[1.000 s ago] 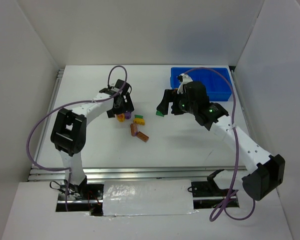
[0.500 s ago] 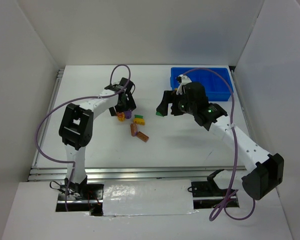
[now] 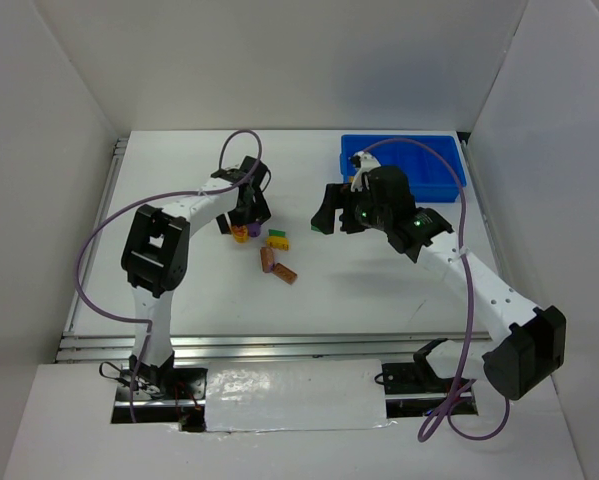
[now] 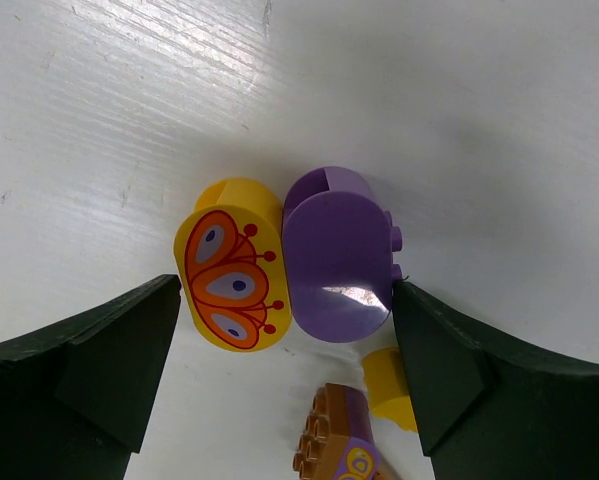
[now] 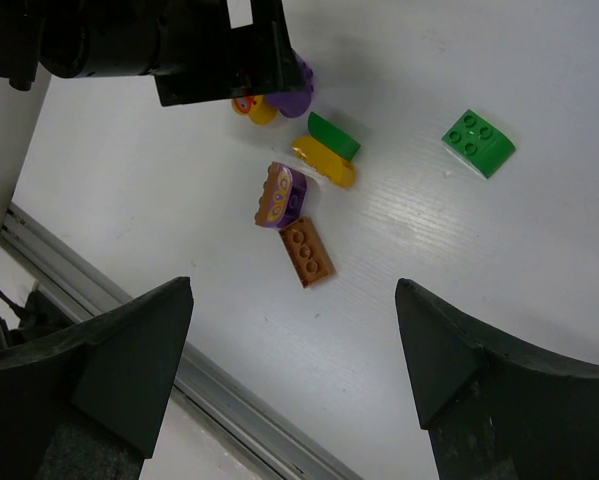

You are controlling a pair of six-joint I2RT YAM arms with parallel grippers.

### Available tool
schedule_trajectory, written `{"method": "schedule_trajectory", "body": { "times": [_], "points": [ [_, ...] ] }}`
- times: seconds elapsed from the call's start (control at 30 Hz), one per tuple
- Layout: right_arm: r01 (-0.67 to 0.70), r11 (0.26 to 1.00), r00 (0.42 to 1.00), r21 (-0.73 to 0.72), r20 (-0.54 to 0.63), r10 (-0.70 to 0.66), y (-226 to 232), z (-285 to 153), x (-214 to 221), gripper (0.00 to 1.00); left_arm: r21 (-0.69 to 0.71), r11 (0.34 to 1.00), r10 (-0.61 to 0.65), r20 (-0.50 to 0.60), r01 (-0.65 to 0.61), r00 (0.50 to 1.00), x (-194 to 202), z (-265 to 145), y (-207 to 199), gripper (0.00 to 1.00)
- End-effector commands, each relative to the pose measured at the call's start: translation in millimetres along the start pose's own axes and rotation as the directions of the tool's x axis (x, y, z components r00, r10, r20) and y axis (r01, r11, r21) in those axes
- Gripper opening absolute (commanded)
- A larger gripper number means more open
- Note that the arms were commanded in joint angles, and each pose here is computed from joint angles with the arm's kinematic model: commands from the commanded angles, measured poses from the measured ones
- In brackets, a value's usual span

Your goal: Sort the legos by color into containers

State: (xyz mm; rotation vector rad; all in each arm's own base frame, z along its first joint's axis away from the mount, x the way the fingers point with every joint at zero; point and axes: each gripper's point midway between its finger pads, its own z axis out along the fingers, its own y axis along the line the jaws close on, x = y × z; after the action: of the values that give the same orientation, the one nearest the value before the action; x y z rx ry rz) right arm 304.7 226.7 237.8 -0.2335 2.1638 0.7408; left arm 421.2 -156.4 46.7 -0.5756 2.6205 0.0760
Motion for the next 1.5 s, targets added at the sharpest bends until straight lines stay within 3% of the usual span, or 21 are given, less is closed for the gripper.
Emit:
{"method": "schedule_trajectory", "body": {
  "times": [0.0,0.4,0.53,1.0,1.1,1.13,1.27,1.3,1.47],
  "points": [
    [0.028,0.999,0.999,-0.033,0.035,-0.026,7,1,-8,0.89,-0.035,0.999,0.015,-0.003,-0.015,1.000,1,2,4,1.00],
    [0.026,0.998,1.000,-0.052,0.018,-0.025,9,4,-3,0.89,-0.068,0.997,0.030,-0.057,-0.034,0.998,28,33,13,0.96],
    [0.024,0.998,1.000,-0.054,0.018,-0.023,9,6,-3,0.89,-0.057,0.998,0.025,-0.043,-0.027,0.999,27,27,15,1.00],
    [0.019,0.998,1.000,-0.060,0.004,-0.019,9,10,0,0.89,-0.088,0.995,0.044,-0.028,-0.046,0.999,23,22,21,0.98],
    [0.020,0.998,1.000,-0.056,0.002,-0.020,8,10,1,0.89,-0.073,0.996,0.043,-0.036,-0.046,0.998,29,26,20,0.83],
    [0.021,0.998,1.000,-0.058,0.006,-0.021,8,10,0,0.89,-0.071,0.997,0.041,-0.036,-0.043,0.999,30,26,20,0.71],
    [0.021,0.998,1.000,-0.059,0.002,-0.020,8,11,1,0.89,-0.055,0.998,0.035,-0.032,-0.037,0.999,29,21,20,0.48],
    [0.021,0.998,1.000,-0.061,0.002,-0.021,8,12,1,0.89,-0.049,0.998,0.035,-0.031,-0.036,0.999,29,20,19,0.38],
    [0.016,0.998,1.000,-0.064,-0.002,-0.016,8,15,3,0.89,-0.009,1.000,0.005,0.004,-0.005,1.000,19,-2,18,0.17]
  ]
}}
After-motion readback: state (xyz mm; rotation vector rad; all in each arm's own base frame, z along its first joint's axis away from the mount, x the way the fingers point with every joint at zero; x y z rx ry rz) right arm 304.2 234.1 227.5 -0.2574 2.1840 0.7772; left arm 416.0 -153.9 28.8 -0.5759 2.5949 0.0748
